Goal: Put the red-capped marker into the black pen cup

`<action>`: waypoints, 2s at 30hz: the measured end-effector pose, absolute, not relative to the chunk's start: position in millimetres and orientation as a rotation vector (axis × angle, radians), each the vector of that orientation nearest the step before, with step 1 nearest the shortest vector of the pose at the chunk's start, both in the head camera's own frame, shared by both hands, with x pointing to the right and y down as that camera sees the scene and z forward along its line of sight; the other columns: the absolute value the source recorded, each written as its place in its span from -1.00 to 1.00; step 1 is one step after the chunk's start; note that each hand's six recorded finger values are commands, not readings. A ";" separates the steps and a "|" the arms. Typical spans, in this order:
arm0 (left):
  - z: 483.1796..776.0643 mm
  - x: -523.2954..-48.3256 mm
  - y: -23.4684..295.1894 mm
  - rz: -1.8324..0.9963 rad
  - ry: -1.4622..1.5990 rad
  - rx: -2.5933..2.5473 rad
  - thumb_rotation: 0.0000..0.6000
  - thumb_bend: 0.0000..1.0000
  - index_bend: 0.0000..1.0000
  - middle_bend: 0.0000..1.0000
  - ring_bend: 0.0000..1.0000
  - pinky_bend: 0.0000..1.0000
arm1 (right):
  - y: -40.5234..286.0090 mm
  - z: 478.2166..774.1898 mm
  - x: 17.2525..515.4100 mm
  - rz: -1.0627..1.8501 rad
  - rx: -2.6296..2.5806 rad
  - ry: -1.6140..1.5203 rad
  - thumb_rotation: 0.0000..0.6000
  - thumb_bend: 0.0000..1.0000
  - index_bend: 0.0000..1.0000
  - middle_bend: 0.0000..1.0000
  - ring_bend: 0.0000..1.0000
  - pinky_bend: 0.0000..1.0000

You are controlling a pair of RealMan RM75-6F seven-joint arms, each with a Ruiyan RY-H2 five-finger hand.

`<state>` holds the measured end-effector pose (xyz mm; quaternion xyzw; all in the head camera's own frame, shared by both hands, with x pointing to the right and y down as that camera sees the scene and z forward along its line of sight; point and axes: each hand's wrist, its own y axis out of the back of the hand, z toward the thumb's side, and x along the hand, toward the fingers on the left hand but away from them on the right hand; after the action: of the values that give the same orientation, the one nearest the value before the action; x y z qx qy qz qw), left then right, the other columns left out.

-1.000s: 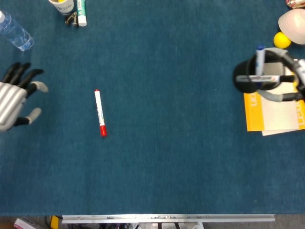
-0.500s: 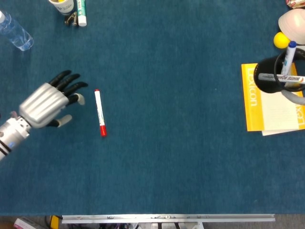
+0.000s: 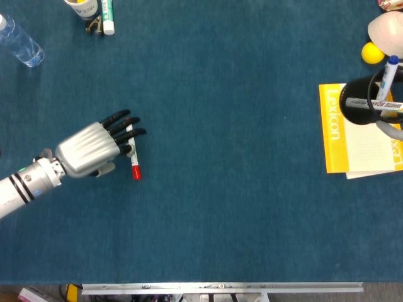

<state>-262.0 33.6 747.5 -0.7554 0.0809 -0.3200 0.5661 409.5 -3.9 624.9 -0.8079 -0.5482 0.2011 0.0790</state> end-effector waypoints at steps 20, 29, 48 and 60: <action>770.9 -229.4 35.8 -0.663 0.036 -1.728 1.00 -0.42 -0.16 -0.75 -0.92 -1.00 | -2.2 628.2 420.1 0.630 -2.398 -1.683 1.00 -0.20 -0.11 -0.18 -0.44 -0.60; 774.8 -227.9 35.1 -0.664 0.018 -1.718 1.00 -0.42 -0.14 -0.75 -0.92 -1.00 | -1.5 628.4 423.9 0.631 -2.393 -1.693 1.00 -0.20 -0.11 -0.18 -0.44 -0.60; 781.6 -231.6 35.5 -0.692 0.012 -1.718 1.00 -0.42 -0.06 -0.75 -0.93 -1.00 | -1.0 628.3 425.5 0.624 -2.393 -1.702 1.00 -0.20 -0.11 -0.18 -0.44 -0.61; 785.2 -230.3 37.3 -0.699 0.018 -1.730 1.00 -0.42 -0.01 -0.75 -0.93 -1.00 | -1.6 628.3 427.0 0.628 -2.390 -1.709 1.00 -0.20 -0.11 -0.18 -0.44 -0.60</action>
<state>-230.3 37.3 785.2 -0.7449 0.0076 -0.3009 0.5955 427.0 -1.6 628.3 -0.7935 -0.5676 0.2085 0.0686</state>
